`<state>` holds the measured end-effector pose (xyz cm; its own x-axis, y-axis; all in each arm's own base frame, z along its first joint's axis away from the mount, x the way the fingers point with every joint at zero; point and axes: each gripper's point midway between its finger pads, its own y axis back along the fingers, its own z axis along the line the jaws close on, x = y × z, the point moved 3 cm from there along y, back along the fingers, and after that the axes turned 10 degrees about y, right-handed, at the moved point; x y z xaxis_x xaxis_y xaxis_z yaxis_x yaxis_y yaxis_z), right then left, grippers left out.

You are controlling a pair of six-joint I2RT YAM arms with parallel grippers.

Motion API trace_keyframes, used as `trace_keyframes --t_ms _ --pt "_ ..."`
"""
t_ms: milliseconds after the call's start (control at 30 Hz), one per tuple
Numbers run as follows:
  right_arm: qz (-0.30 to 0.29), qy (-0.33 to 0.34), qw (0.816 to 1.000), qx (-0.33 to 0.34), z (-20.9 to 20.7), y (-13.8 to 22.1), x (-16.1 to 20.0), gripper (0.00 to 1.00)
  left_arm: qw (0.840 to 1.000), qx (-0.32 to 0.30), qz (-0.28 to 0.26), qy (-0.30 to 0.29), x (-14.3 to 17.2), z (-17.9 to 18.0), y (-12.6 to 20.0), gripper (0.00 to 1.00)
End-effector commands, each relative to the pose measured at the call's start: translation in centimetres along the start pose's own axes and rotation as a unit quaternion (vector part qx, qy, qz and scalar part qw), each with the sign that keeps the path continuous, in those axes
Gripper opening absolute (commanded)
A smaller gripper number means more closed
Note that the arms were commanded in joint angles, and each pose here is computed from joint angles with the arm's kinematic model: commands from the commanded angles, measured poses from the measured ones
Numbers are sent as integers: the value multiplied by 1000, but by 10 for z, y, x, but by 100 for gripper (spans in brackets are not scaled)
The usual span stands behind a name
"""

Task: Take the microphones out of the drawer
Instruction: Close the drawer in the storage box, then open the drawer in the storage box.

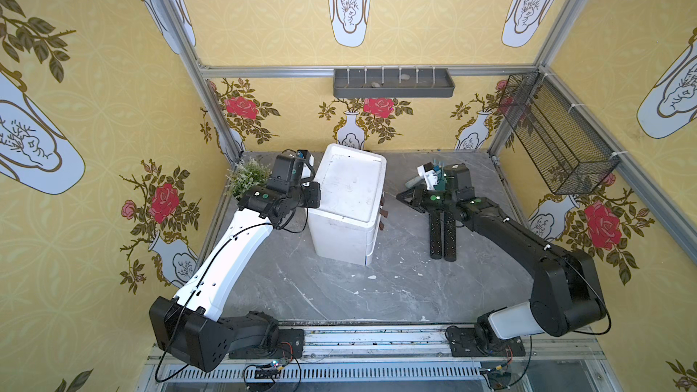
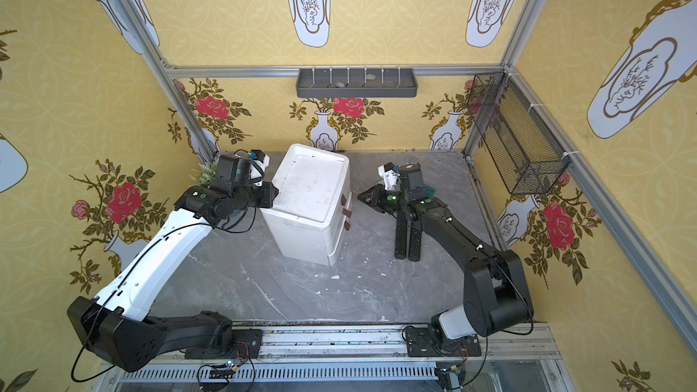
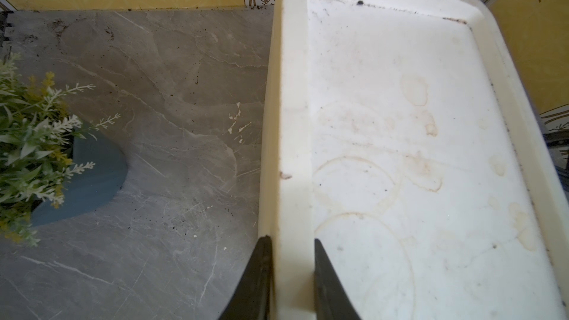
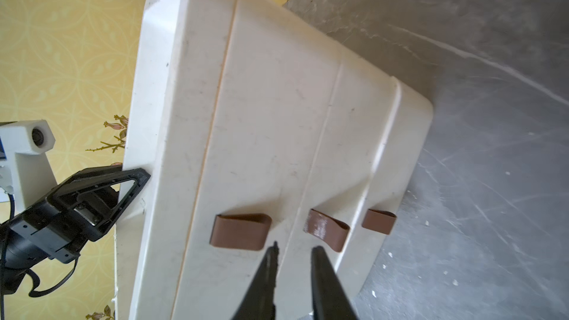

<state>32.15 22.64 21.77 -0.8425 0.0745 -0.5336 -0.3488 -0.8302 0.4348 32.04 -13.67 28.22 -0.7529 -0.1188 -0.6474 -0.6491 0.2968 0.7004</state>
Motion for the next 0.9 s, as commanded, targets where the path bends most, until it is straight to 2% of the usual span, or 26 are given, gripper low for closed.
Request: trace_keyframes --t_ms 0,67,167,867 --pt "-33 -4 999 -9 -3 17 -2 37 999 18 20 32 8 -4 -6 0" --pt "-47 -10 999 -13 -8 28 3 44 999 17 17 33 8 -3 -6 0" --pt "-57 -16 998 -20 -15 36 11 47 999 18 17 35 9 -3 -7 0" --pt "-57 -66 990 -111 -38 3 46 49 999 14 20 36 10 -2 -8 0"
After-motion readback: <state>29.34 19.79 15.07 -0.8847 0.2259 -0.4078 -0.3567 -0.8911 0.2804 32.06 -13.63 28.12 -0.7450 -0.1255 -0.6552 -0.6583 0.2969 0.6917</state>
